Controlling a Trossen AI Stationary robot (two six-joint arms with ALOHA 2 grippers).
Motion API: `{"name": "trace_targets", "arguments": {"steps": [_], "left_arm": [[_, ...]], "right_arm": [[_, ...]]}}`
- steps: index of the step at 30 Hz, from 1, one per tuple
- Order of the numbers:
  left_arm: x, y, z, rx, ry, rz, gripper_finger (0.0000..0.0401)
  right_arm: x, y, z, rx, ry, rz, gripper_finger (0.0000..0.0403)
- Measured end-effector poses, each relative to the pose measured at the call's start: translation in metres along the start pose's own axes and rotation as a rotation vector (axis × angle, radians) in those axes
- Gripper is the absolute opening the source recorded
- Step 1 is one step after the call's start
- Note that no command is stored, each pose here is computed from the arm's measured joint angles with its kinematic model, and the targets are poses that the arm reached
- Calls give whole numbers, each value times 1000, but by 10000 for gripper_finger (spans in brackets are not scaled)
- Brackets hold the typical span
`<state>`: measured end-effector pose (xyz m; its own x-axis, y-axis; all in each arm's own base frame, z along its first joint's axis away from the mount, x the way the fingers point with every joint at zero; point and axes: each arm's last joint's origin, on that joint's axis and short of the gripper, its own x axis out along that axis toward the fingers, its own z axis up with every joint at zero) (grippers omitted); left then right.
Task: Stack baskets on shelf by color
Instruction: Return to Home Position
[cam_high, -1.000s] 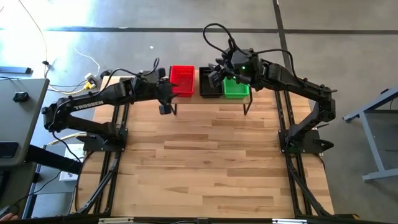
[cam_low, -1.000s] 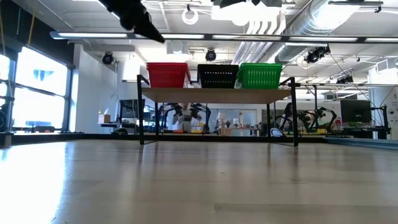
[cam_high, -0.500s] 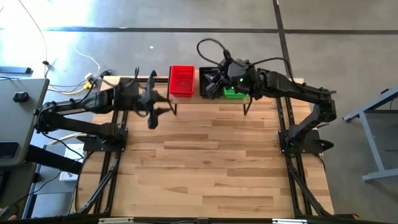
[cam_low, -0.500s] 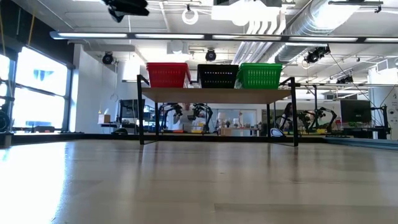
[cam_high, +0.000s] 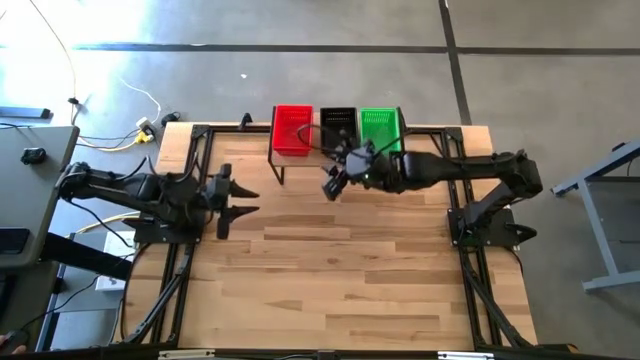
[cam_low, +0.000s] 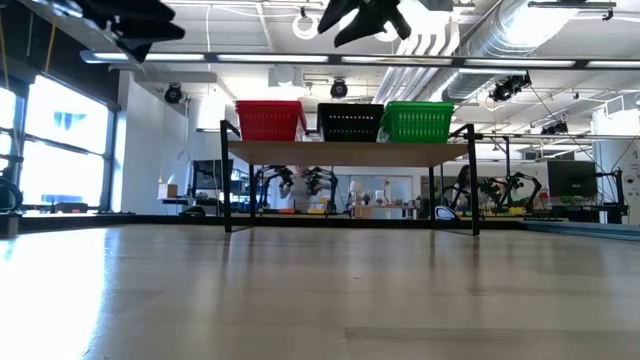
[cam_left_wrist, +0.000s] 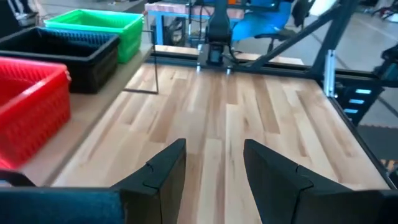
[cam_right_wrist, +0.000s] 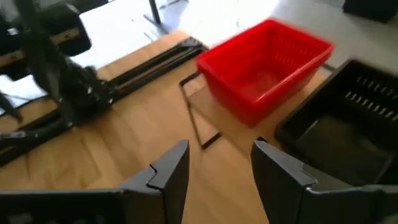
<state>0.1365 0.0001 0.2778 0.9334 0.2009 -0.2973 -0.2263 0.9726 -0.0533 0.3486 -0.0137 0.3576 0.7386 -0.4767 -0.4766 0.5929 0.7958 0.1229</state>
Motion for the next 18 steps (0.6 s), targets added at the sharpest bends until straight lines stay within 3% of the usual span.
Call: {"name": "trace_targets", "arguments": {"steps": [8, 18], "left_arm": [[-9, 0, -47, -9, -72, -59, 151], [-8, 5, -94, -77, -137, -109, 151]], "right_arm": [[-7, 21, -27, 17, 50, 54, 156], [-33, 29, -29, -14, 55, 94, 156]]}}
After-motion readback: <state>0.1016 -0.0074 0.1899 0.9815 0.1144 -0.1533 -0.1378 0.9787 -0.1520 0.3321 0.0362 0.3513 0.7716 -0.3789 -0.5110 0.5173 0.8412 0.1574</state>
